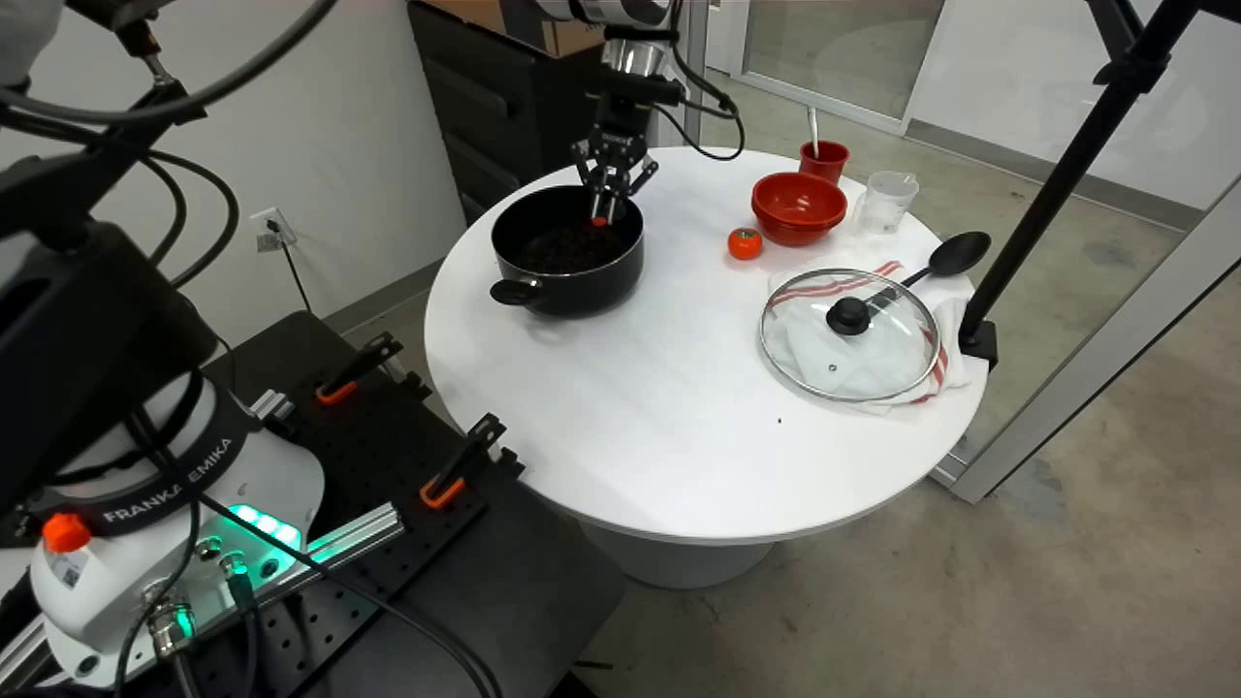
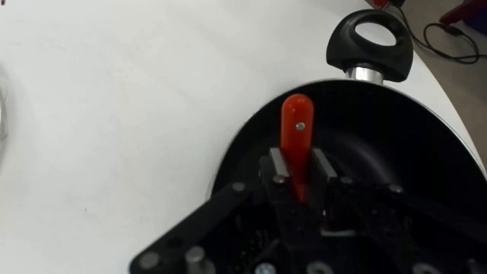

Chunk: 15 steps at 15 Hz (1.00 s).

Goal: Place the lid on the table then use the spoon to mix in the pot

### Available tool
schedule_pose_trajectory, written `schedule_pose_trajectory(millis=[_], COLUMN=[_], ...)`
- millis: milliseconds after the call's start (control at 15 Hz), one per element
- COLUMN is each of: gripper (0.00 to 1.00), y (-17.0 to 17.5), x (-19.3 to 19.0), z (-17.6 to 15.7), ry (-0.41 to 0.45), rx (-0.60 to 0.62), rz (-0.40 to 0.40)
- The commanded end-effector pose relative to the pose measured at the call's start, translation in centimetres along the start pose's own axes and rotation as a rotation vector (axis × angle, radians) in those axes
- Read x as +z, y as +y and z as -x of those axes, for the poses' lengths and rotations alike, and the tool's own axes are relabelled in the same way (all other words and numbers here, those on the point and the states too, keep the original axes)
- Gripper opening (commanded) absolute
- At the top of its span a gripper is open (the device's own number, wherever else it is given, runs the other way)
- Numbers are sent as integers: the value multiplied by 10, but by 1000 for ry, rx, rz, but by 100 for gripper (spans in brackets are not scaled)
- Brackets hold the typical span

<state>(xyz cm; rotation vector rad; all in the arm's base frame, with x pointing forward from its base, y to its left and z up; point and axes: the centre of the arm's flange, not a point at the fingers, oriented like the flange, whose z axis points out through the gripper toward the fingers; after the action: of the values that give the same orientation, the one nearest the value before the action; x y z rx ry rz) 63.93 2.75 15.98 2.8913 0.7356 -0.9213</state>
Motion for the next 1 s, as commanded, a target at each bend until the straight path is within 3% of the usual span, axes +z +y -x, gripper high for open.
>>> schedule_pose_trajectory(millis=[0,400,933], gripper=[5,5,5], y=[11,27,22], x=[12,17,-34], z=[35,75,100], ry=[9,-6,60], rx=[-7,8,10], rz=[36,23,21])
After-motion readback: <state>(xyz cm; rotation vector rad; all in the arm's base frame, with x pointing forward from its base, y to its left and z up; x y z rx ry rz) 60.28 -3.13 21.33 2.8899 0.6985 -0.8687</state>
